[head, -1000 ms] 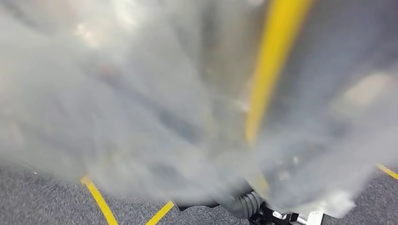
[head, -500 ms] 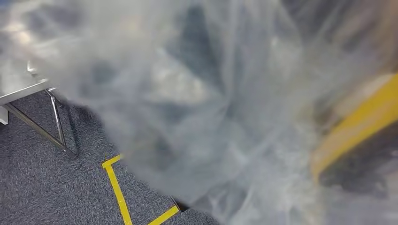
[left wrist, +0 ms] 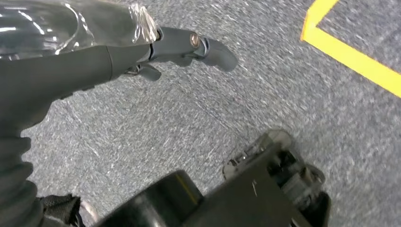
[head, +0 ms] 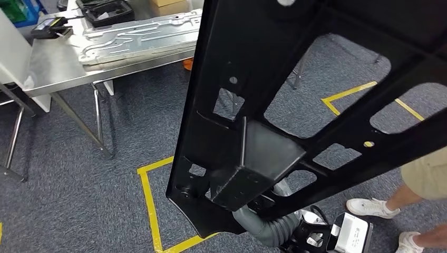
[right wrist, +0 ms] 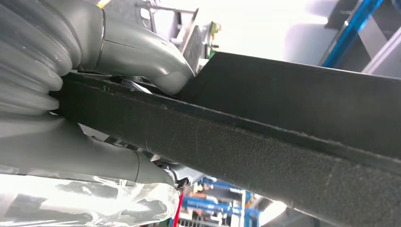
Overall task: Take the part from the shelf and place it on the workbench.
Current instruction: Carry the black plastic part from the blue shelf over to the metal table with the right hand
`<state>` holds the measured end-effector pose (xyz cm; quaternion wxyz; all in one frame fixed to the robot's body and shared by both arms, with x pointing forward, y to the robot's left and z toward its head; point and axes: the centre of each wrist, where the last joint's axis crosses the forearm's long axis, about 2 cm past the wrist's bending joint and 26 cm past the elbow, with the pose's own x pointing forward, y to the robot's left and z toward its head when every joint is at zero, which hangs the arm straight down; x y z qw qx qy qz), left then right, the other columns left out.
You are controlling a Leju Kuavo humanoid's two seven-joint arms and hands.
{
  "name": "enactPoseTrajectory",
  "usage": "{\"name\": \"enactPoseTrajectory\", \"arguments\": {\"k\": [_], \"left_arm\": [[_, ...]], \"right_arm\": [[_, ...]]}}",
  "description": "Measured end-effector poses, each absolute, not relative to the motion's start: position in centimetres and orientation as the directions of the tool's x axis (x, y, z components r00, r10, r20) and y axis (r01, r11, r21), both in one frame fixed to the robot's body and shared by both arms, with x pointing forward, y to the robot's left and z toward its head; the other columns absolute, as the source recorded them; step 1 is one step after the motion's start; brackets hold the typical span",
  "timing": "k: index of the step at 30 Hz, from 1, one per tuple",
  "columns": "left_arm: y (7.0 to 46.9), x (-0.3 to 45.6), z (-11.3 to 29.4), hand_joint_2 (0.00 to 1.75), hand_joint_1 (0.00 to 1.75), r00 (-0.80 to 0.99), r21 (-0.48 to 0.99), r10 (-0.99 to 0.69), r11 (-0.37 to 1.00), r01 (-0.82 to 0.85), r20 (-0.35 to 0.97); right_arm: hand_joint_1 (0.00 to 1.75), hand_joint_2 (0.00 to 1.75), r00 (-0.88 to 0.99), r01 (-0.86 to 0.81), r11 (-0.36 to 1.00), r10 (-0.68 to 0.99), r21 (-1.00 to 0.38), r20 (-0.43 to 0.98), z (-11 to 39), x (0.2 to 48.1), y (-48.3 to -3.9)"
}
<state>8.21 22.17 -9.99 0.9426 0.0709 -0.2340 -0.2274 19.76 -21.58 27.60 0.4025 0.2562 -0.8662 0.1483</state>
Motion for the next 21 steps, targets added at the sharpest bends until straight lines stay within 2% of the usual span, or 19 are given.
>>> {"name": "enactPoseTrajectory", "arguments": {"k": [21], "left_arm": [[22.1, 9.1, -9.8, 1.75, 0.00, 0.774, 0.247, -0.468, 0.883, 0.398, 0.427]], "right_arm": [[1.75, 1.75, -0.548, -0.559, 0.827, -0.321, -0.054, 0.772, 27.7, 19.7, -21.6]]}}
